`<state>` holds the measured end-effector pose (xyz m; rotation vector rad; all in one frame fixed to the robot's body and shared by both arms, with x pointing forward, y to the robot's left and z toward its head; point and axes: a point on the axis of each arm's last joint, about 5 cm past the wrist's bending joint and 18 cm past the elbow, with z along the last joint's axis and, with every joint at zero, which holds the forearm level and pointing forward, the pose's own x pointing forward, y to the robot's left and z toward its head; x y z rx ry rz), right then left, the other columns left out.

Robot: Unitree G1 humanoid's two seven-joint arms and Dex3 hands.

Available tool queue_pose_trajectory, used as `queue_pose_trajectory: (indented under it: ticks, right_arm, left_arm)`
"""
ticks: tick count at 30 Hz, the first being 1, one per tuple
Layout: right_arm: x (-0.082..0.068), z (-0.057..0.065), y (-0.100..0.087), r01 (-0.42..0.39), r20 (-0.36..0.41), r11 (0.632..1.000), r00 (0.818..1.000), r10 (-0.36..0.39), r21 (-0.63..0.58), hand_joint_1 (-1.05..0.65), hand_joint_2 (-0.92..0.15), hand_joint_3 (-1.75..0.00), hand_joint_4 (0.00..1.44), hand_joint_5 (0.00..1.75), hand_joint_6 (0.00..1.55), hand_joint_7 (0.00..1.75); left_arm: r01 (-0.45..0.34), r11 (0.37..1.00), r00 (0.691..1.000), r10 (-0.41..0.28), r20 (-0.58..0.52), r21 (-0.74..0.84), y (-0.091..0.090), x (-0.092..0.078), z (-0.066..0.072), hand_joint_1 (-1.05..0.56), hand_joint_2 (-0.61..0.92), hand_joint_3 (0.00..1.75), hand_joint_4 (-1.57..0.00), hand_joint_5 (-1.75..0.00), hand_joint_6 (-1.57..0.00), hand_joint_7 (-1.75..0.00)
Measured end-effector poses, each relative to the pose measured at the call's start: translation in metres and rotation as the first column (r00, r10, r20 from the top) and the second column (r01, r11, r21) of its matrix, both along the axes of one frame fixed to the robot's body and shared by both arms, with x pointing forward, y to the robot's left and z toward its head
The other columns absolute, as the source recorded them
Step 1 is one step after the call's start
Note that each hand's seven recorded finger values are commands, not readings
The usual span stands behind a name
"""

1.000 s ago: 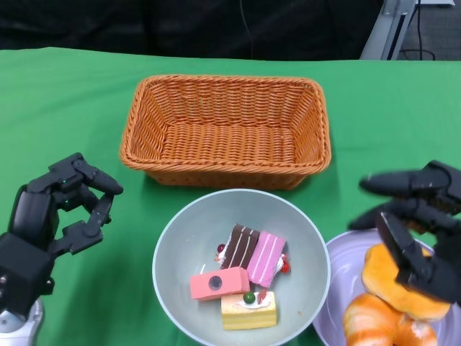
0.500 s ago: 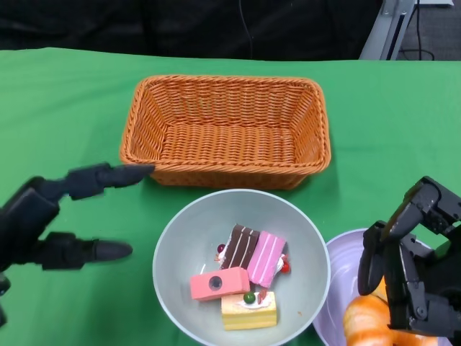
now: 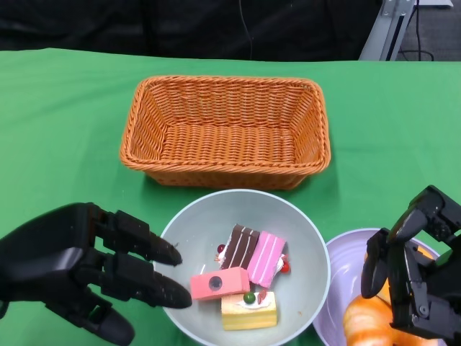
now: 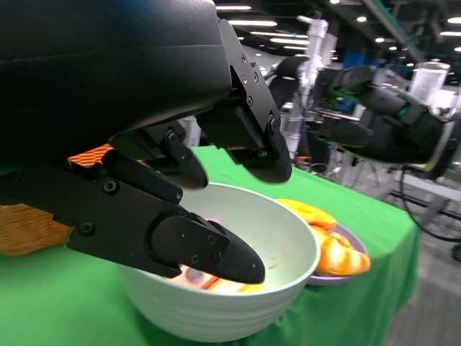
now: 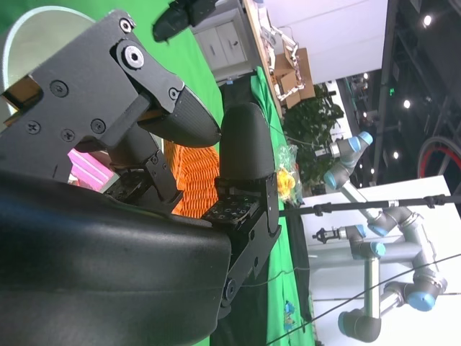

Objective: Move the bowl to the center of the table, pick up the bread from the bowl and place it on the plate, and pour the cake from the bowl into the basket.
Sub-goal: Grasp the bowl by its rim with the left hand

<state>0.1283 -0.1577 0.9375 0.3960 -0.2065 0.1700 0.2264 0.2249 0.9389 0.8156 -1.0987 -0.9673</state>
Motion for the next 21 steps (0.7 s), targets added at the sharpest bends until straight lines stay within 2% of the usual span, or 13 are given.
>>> queue_pose_trajectory:
  ticks: [4, 11, 16, 21]
  right_arm:
    - [0.0, 0.0, 0.002, 0.008, -0.006, 1.0, 1.0, -0.008, 0.001, -0.14, -0.49, -1.37, 0.8, 1.75, 0.59, 1.67]
    - [0.0, -0.001, 0.006, 0.005, -0.011, 1.0, 1.0, -0.005, 0.01, -0.14, -0.47, -1.39, 0.8, 1.75, 0.59, 1.67]
    - [-0.001, -0.001, 0.007, 0.004, -0.02, 1.0, 1.0, -0.004, 0.0, -0.15, -0.47, -1.39, 0.79, 1.75, 0.6, 1.66]
    - [-0.003, -0.002, 0.01, 0.012, -0.031, 1.0, 0.999, -0.012, -0.007, -0.14, -0.48, -1.36, 0.78, 1.75, 0.6, 1.65]
  left_arm:
    - [0.025, 1.0, 1.0, -0.025, 0.014, 0.015, -0.004, 0.0, 0.0, -0.38, 0.75, 0.0, -1.22, -0.1, -1.18, -0.06]
    - [0.01, 0.997, 0.999, -0.014, 0.042, 0.08, -0.007, -0.001, -0.003, -0.43, 0.82, 0.02, -1.25, -0.07, -1.14, -0.01]
    - [0.003, 0.985, 0.999, -0.012, 0.05, 0.173, -0.012, -0.001, -0.007, -0.48, 0.84, 0.01, -1.17, -0.01, -1.02, 0.0]
    - [-0.029, 0.978, 0.999, 0.021, 0.041, 0.206, -0.018, -0.003, -0.012, -0.46, 0.84, 0.0, -1.14, 0.0, -0.99, 0.0]
